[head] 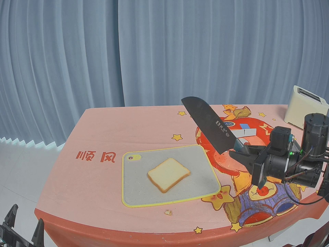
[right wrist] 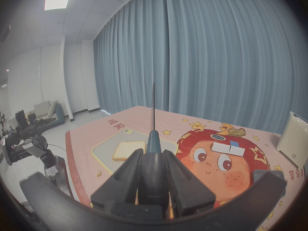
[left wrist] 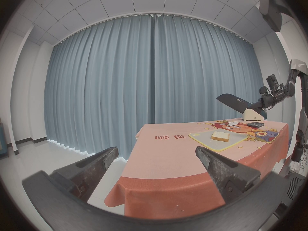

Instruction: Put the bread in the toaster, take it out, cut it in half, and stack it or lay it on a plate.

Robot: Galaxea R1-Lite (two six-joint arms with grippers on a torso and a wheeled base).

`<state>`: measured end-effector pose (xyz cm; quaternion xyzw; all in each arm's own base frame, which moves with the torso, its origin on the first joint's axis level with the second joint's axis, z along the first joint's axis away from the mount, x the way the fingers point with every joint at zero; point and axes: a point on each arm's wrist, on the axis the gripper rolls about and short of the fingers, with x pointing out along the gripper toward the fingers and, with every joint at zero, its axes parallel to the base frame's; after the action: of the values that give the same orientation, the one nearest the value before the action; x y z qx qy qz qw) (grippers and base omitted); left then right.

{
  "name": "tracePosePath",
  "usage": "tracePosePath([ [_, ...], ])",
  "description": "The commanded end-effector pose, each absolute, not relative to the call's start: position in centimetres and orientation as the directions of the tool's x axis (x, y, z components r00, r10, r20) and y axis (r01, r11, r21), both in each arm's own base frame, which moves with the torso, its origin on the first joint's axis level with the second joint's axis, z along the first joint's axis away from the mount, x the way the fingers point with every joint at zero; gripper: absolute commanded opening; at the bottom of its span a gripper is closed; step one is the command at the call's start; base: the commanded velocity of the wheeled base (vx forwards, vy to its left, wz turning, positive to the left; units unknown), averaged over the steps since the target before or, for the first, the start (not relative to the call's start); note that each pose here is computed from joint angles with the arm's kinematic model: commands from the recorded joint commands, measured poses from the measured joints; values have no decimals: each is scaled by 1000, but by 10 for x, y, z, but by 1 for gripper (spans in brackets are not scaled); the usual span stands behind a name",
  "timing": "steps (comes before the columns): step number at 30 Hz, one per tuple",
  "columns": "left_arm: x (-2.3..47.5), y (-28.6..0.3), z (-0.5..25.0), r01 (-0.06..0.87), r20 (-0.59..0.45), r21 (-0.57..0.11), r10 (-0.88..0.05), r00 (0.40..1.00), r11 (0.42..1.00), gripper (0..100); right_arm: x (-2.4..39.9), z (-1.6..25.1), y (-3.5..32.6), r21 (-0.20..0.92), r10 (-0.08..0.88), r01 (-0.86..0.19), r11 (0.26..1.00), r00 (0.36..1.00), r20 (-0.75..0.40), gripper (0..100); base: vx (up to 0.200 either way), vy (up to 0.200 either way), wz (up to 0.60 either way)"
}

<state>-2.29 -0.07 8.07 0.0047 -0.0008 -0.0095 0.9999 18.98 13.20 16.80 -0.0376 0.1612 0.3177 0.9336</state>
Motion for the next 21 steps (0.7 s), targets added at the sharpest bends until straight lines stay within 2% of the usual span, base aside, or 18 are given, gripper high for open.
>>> tracePosePath([
  [1, -22, -1, 76, 19, -11, 9, -18, 1000, 1000, 100, 189, 176, 150, 27, 620, -651, 758, 708, -338, 0, 0, 0, 0],
  [4, -22, -1, 76, 19, -11, 9, -18, 1000, 1000, 100, 183, 173, 163, 24, 639, -683, 730, 669, -380, 0, 0, 0, 0],
  [7, -22, -1, 76, 19, -11, 9, -18, 1000, 1000, 100, 180, 164, 172, 8, 625, -687, 727, 657, -421, 0, 0, 0, 0],
  [13, -22, -1, 76, 20, -11, 9, -20, 1000, 1000, 100, 174, 162, 185, -28, 614, -689, 724, 662, -429, 0, 0, 0, 0],
  [16, -22, -1, 76, 19, -11, 9, -18, 1000, 1000, 100, 179, 152, 192, -53, 579, -672, 739, 673, -459, 0, 0, 0, 0],
  [21, -22, -1, 76, 19, -11, 9, -18, 1000, 1000, 100, 181, 151, 195, -51, 573, -663, 747, 680, -457, 0, 0, 0, 0],
])
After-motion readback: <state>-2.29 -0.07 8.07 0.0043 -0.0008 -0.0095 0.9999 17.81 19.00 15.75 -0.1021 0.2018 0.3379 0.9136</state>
